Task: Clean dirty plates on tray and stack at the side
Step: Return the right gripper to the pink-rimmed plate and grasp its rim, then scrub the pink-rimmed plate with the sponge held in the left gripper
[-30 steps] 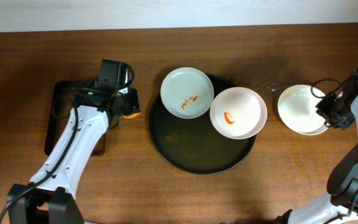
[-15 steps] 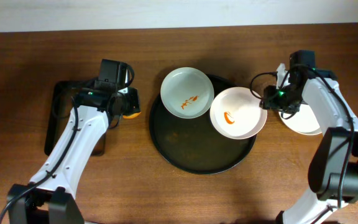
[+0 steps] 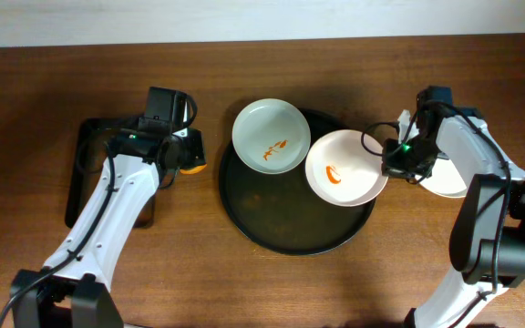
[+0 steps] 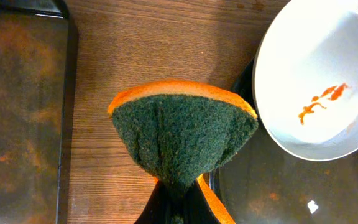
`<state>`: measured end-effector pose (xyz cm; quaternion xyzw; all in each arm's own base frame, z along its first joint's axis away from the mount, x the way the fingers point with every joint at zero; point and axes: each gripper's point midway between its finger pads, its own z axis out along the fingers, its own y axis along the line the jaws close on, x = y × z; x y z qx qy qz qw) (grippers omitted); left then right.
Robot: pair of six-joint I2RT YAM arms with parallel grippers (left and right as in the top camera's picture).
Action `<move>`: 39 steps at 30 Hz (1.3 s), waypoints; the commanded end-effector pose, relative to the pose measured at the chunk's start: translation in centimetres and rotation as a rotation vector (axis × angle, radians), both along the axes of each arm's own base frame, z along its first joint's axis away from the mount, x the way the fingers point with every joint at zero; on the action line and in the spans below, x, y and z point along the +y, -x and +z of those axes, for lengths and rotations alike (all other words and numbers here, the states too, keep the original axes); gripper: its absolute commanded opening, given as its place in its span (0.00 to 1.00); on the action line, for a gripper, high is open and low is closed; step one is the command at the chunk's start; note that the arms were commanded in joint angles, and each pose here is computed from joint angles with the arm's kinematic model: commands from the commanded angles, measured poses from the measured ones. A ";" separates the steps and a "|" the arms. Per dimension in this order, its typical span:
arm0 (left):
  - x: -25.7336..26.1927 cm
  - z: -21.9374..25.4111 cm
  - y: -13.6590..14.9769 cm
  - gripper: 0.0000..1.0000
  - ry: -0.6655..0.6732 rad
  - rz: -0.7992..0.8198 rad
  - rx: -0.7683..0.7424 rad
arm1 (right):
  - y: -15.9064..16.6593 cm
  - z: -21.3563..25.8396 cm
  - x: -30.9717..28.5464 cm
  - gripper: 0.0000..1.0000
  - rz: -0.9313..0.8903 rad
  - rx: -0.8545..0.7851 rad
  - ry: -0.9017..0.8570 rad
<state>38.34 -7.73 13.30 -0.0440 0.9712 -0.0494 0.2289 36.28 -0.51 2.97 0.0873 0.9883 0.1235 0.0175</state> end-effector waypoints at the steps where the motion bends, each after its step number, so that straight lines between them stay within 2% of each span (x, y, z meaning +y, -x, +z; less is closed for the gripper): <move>1: -0.4 1.8 -0.3 0.01 0.035 -0.001 -0.043 | 1.6 -0.3 0.5 0.04 0.009 0.063 -0.013; 4: -1.2 1.9 -0.2 0.01 0.061 -0.024 -0.038 | 3.5 -0.1 0.8 0.04 0.009 0.143 -0.024; 9: -6.1 1.8 1.1 0.01 0.074 -0.152 -0.036 | 6.5 0.5 2.5 0.04 0.011 0.278 -0.038; 14: -15.4 0.2 3.2 0.01 0.265 -0.374 0.023 | 7.2 0.5 6.8 0.04 0.106 0.300 -0.004; 17: -20.1 -1.9 5.1 0.01 0.369 -0.446 0.110 | 7.3 0.5 7.6 0.04 0.123 0.299 0.001; 22: -25.5 -5.1 7.9 0.01 0.452 -0.472 0.221 | 7.3 0.5 7.5 0.04 0.124 0.297 0.004; 28: -28.5 -7.7 11.4 0.01 0.424 -0.561 0.289 | 7.0 0.4 7.5 0.04 0.124 0.284 0.004; 32: -28.7 -9.6 12.0 0.01 0.402 -0.565 0.326 | 7.0 0.4 7.5 0.04 0.124 0.284 0.004; 34: -28.0 -11.3 11.4 0.01 0.341 -0.534 0.322 | 7.0 0.4 7.5 0.04 0.124 0.285 0.004; 39: -24.5 -12.8 8.6 0.01 0.105 -0.465 0.204 | 7.0 0.4 7.5 0.04 0.124 0.285 0.004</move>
